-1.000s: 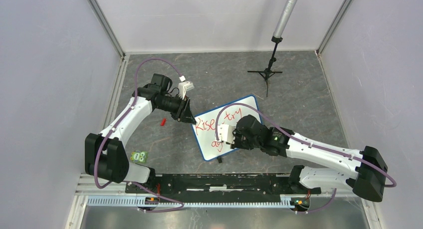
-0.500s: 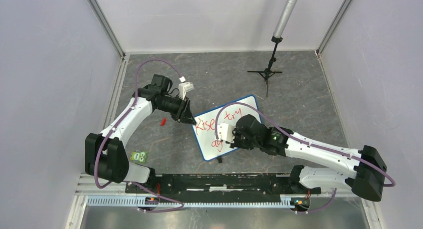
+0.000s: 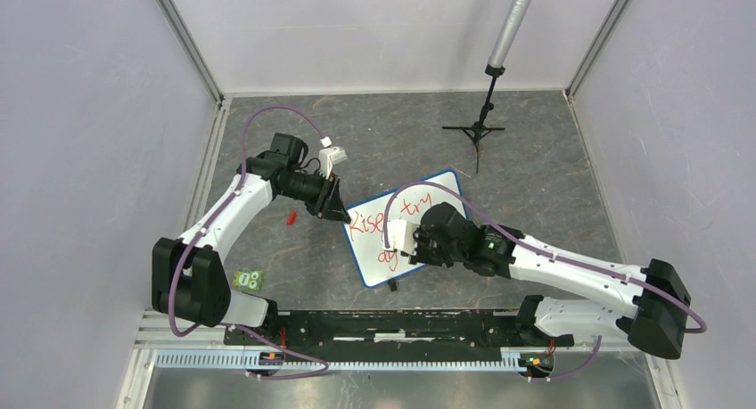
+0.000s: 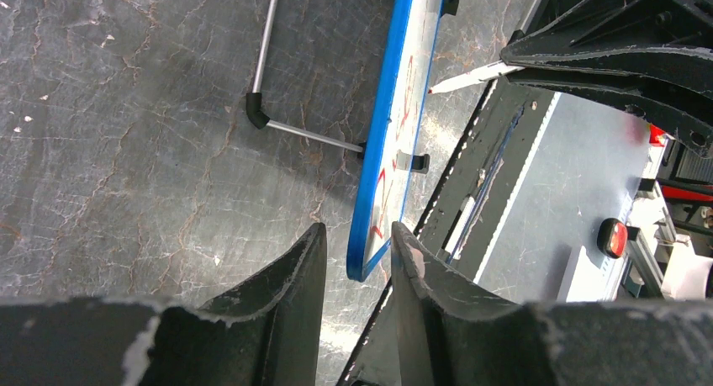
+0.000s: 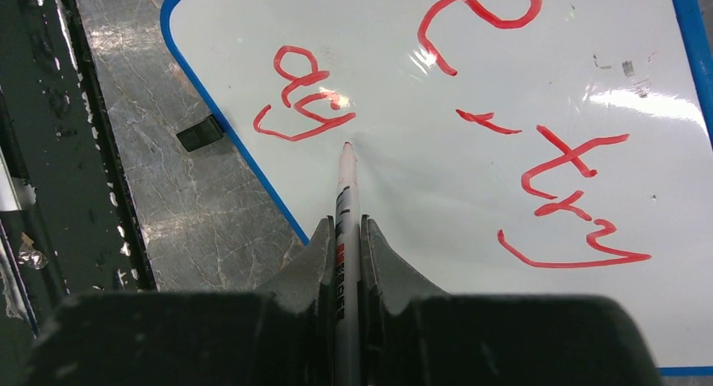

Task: Write a sentence on the whiteboard

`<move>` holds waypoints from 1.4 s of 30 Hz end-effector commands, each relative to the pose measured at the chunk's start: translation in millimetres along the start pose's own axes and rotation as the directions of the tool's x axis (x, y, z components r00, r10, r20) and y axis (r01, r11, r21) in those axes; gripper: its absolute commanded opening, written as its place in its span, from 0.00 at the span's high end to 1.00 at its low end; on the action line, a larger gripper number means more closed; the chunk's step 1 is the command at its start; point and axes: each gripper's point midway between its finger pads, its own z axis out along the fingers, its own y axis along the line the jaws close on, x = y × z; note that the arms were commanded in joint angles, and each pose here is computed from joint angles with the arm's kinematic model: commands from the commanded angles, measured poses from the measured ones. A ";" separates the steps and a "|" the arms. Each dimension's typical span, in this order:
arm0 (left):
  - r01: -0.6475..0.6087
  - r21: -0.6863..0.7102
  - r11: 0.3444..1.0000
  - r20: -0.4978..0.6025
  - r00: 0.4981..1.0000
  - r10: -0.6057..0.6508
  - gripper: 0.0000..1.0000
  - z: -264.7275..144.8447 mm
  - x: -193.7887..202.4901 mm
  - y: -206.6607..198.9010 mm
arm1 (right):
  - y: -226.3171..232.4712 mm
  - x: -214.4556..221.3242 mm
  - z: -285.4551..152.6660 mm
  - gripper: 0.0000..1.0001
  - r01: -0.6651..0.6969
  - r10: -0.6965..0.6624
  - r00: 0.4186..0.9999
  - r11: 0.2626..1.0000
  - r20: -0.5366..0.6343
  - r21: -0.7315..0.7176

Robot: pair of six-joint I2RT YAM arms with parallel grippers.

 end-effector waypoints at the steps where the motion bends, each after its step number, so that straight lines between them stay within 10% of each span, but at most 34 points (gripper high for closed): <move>1: -0.033 -0.004 0.999 0.035 0.999 0.033 0.59 -2.8 -8.8 -4.7 | -13.1 -20.1 -2.2 1.00 -0.015 0.013 0.999 0.999 0.049 0.040; 42: -0.034 -0.001 0.999 0.029 0.999 0.034 0.59 -1.3 -7.0 -3.2 | 2.3 10.6 12.0 1.00 0.004 -0.005 0.999 1.000 -0.037 -0.009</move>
